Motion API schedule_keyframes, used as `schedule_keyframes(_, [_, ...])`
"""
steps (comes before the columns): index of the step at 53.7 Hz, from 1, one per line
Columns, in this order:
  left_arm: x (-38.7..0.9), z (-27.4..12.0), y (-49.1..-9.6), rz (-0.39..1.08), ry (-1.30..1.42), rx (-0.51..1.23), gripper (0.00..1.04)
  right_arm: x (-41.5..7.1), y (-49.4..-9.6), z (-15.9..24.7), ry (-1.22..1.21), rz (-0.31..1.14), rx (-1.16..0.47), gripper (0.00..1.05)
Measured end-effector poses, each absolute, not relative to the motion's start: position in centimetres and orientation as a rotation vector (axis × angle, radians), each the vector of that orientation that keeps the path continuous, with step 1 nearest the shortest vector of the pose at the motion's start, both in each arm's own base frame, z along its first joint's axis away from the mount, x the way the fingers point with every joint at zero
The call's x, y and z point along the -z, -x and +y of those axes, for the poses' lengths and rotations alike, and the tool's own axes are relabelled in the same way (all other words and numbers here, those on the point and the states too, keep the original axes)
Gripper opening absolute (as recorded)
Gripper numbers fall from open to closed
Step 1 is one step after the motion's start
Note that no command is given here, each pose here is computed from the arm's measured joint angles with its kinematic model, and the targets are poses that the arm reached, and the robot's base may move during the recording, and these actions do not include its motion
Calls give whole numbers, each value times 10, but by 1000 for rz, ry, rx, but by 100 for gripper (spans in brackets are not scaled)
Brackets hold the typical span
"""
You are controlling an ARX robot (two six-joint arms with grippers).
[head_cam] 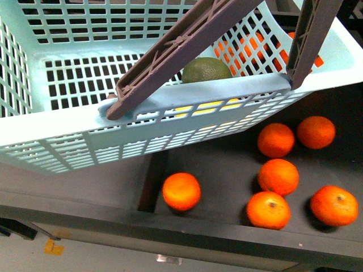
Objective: Pick mango and avocado into basket
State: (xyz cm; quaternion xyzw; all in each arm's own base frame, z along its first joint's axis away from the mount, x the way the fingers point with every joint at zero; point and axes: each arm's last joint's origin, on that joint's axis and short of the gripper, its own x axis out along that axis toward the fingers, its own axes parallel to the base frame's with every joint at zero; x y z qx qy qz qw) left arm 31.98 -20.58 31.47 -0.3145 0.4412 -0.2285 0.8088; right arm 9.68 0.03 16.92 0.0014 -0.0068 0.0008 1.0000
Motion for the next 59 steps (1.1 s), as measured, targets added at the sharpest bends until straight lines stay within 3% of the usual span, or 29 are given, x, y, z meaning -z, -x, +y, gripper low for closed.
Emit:
schedule_keyframes(50, [-315,-206,-320,942,674,487,14,-169,-97,0,-3,-12,-4,96])
schedule_keyframes(59, [-314,-215,-361,491,1192,-70,13,-169,-97,0,-3,-12,-1,96])
